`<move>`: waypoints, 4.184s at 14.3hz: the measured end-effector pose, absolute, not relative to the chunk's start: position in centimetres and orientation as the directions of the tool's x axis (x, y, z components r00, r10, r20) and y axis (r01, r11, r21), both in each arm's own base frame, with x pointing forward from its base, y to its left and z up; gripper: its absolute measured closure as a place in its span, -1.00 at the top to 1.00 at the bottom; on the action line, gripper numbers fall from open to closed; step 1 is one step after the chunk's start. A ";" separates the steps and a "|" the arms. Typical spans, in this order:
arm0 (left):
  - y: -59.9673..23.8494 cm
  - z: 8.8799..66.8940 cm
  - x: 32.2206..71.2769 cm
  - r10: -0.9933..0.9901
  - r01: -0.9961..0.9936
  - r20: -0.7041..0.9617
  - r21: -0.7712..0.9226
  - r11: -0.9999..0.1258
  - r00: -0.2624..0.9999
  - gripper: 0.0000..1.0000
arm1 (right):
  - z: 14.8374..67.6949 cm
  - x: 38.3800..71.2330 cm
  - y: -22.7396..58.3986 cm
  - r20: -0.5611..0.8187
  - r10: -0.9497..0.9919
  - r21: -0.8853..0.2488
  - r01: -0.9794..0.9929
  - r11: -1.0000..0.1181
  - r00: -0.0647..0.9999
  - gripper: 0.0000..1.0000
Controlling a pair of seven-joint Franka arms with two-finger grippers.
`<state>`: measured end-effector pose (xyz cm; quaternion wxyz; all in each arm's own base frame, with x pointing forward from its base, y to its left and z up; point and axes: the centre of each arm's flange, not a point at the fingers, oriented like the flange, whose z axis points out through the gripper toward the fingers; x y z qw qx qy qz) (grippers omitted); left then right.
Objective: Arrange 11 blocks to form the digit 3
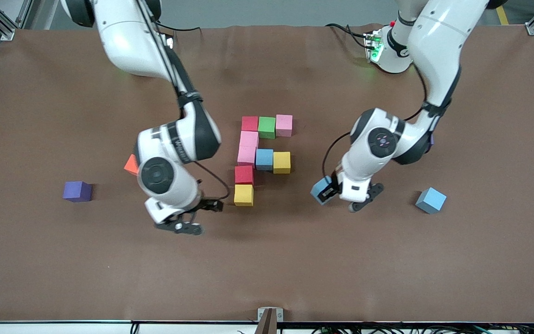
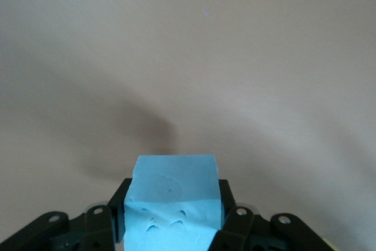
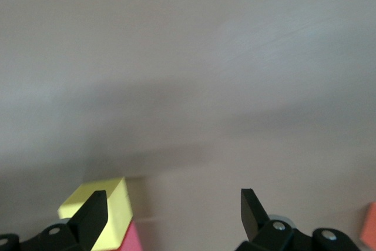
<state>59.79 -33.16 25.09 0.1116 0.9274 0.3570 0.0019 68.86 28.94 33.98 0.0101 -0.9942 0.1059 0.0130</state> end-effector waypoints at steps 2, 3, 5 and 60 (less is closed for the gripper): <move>-37.1 24.0 60.3 0.748 0.753 -0.123 0.218 -0.621 0.652 0.21 | 35.0 70.8 23.8 -0.019 -0.282 -0.026 -0.282 -0.959 0.959 1.00; -39.1 23.5 60.3 0.784 0.793 -0.147 0.218 -0.569 0.603 0.21 | 35.4 71.6 21.2 -0.014 -0.316 -0.029 -0.316 -0.948 0.949 1.00; -42.5 22.7 59.9 0.840 0.854 -0.180 0.209 -0.476 0.512 0.21 | 36.6 72.6 16.6 -0.010 -0.371 -0.034 -0.371 -0.928 0.929 1.00; -34.6 36.0 68.3 0.868 0.864 -0.020 0.106 -0.492 0.497 1.00 | 62.4 57.5 -6.2 0.062 -0.103 -0.011 -0.103 -0.995 0.993 1.00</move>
